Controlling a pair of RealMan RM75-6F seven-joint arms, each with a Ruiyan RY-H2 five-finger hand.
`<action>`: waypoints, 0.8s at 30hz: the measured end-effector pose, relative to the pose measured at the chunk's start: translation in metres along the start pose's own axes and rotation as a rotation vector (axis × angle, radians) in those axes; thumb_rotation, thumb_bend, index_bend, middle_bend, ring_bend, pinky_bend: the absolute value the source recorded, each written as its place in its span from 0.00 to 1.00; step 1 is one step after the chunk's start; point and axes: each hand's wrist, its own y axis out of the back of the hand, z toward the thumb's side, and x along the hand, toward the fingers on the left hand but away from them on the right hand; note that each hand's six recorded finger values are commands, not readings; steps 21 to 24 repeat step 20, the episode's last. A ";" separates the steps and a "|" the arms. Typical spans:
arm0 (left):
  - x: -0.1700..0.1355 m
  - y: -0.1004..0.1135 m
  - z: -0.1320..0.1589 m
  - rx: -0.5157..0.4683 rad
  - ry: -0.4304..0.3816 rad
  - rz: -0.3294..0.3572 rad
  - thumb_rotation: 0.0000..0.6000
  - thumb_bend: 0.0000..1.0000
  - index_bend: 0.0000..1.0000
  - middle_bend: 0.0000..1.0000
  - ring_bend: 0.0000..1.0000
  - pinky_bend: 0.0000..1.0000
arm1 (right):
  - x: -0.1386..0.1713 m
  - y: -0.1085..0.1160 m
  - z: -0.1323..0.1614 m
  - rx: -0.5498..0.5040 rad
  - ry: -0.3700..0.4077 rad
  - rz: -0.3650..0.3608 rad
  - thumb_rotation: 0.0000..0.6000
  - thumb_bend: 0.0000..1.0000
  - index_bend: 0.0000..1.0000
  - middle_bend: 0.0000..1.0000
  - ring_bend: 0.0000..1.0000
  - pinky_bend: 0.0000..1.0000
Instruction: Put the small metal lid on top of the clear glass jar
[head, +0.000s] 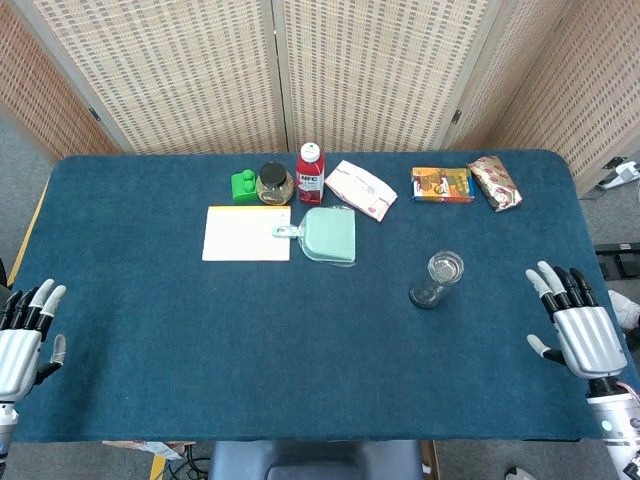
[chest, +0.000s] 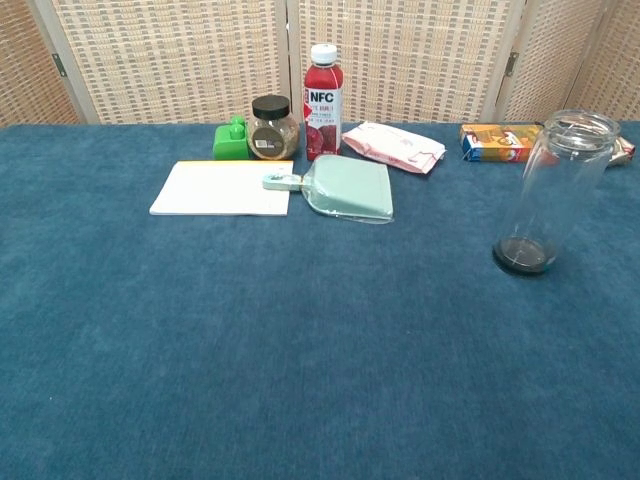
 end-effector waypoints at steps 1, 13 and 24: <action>0.000 0.000 0.000 0.000 0.001 -0.001 1.00 0.54 0.00 0.02 0.00 0.00 | 0.001 -0.001 -0.001 -0.005 -0.004 -0.005 1.00 0.19 0.00 0.00 0.00 0.00; -0.001 0.002 0.002 -0.007 -0.014 0.008 1.00 0.54 0.00 0.02 0.00 0.00 | 0.003 -0.012 -0.005 -0.024 -0.014 -0.012 1.00 0.19 0.00 0.00 0.00 0.00; -0.001 -0.001 -0.001 -0.004 -0.005 -0.004 1.00 0.54 0.00 0.02 0.00 0.00 | -0.001 -0.015 -0.004 -0.027 -0.008 0.000 1.00 0.19 0.00 0.00 0.00 0.00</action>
